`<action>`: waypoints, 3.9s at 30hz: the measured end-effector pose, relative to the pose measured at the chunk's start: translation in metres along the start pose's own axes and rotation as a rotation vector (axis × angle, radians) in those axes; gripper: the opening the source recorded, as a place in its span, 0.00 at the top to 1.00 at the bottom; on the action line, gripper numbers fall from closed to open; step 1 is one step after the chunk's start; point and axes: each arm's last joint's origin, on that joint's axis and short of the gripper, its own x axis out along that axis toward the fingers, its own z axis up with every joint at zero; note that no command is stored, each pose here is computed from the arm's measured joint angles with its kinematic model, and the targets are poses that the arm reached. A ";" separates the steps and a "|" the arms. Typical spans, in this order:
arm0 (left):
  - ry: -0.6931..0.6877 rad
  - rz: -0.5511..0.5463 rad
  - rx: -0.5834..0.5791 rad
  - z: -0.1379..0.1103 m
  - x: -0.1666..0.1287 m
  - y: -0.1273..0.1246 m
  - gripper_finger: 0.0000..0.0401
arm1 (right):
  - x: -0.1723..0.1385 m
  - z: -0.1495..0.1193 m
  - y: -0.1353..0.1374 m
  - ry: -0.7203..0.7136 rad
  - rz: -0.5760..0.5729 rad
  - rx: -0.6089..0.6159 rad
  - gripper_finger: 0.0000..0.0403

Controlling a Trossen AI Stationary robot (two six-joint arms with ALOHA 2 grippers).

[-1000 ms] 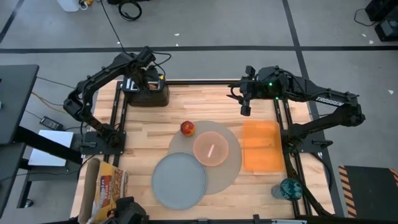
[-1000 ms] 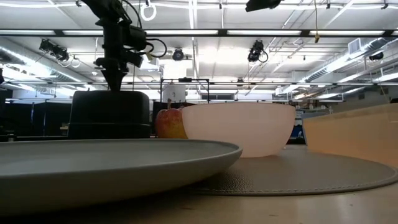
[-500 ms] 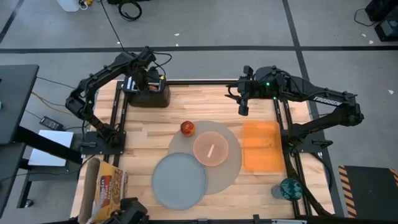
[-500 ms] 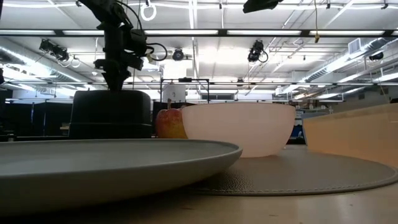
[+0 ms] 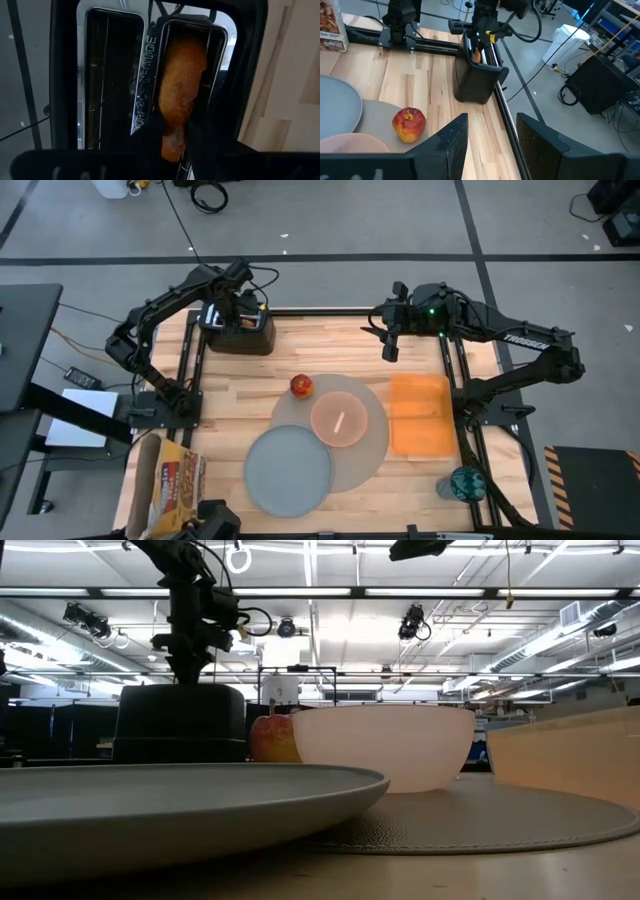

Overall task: Arrange a breakfast setting
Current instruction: Put the brown toasted bread on the blue plate, then pour the cereal from the yellow cereal box into the light orange bowl

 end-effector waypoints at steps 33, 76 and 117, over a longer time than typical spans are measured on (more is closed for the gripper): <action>-0.309 0.037 -0.287 0.021 -0.158 -0.032 0.93 | -0.019 -0.008 -0.022 0.061 -0.174 -0.073 0.58; -0.384 -0.695 -0.344 0.085 0.013 -0.350 0.94 | -0.025 0.001 0.211 0.142 0.477 0.373 0.70; 0.028 -1.062 -0.403 0.064 -0.115 -0.356 0.64 | 0.013 0.034 0.181 -0.215 0.248 0.267 0.64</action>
